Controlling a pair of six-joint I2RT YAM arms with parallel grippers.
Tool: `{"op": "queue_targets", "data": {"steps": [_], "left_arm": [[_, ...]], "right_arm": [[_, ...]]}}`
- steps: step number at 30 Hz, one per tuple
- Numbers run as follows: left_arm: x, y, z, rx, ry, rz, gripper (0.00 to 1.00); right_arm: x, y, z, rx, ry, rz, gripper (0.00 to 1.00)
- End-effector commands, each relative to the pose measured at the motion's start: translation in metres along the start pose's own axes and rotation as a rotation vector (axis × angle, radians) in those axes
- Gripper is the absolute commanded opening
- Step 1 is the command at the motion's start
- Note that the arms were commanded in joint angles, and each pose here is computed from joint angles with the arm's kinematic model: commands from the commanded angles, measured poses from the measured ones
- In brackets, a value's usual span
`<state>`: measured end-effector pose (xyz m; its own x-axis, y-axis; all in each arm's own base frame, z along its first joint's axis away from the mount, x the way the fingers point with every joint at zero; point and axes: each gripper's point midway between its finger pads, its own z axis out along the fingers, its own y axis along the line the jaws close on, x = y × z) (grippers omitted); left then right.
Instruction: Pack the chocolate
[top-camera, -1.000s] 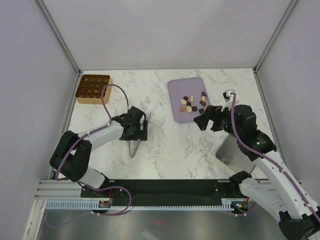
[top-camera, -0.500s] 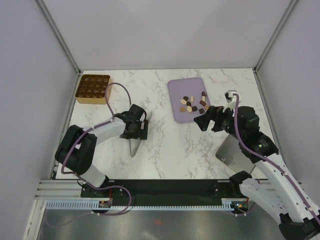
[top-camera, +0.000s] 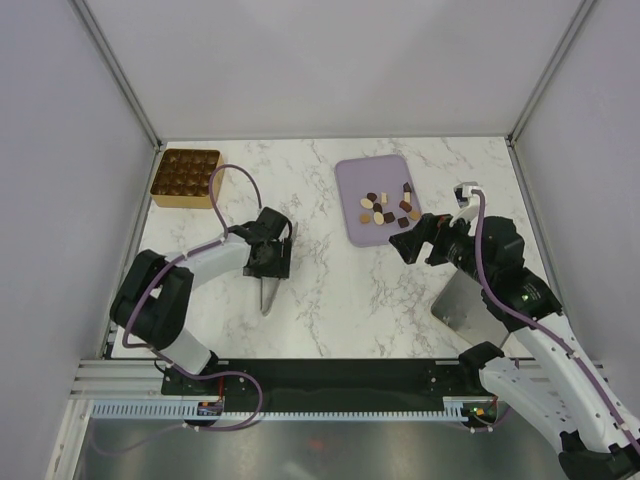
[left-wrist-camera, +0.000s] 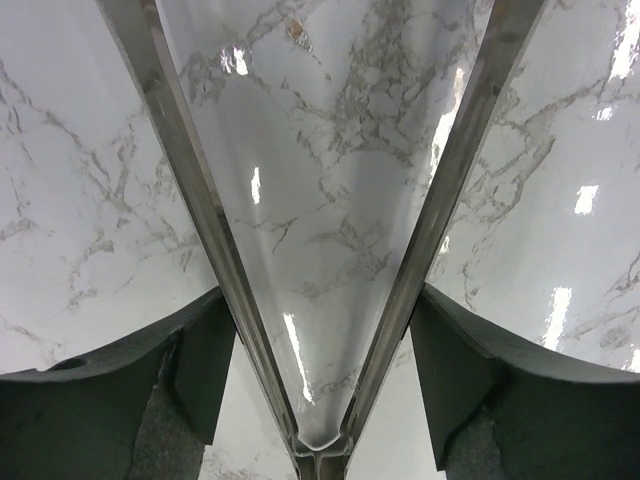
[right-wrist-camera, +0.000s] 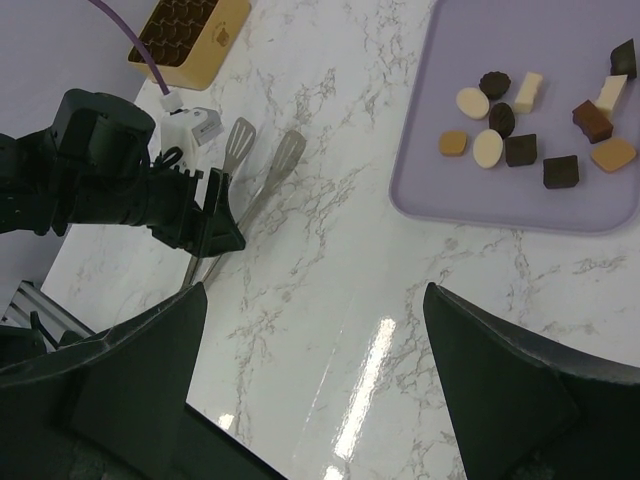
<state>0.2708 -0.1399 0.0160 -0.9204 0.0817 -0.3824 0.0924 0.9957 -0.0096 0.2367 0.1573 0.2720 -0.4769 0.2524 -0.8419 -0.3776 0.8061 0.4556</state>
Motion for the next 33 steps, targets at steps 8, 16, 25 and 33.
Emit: {"op": "queue_targets", "data": {"steps": [8, 16, 25, 33], "left_arm": [[-0.059, -0.016, -0.091, 0.084, -0.157, 0.003, 0.67], [-0.070, -0.028, -0.138, 0.125, -0.203, 0.054, 0.60], [-0.087, -0.049, -0.161, 0.130, -0.270, 0.131, 0.54], [-0.110, -0.105, -0.161, 0.132, -0.309, 0.233, 0.51]], "right_arm": [[-0.006, 0.007, -0.002, -0.020, -0.012, 0.016, 0.98], [0.009, -0.006, 0.003, 0.035, 0.064, -0.002, 0.98], [-0.003, -0.012, 0.000, 0.089, 0.034, -0.011, 0.98], [-0.015, -0.021, -0.007, 0.155, -0.012, -0.022, 0.98]]}}
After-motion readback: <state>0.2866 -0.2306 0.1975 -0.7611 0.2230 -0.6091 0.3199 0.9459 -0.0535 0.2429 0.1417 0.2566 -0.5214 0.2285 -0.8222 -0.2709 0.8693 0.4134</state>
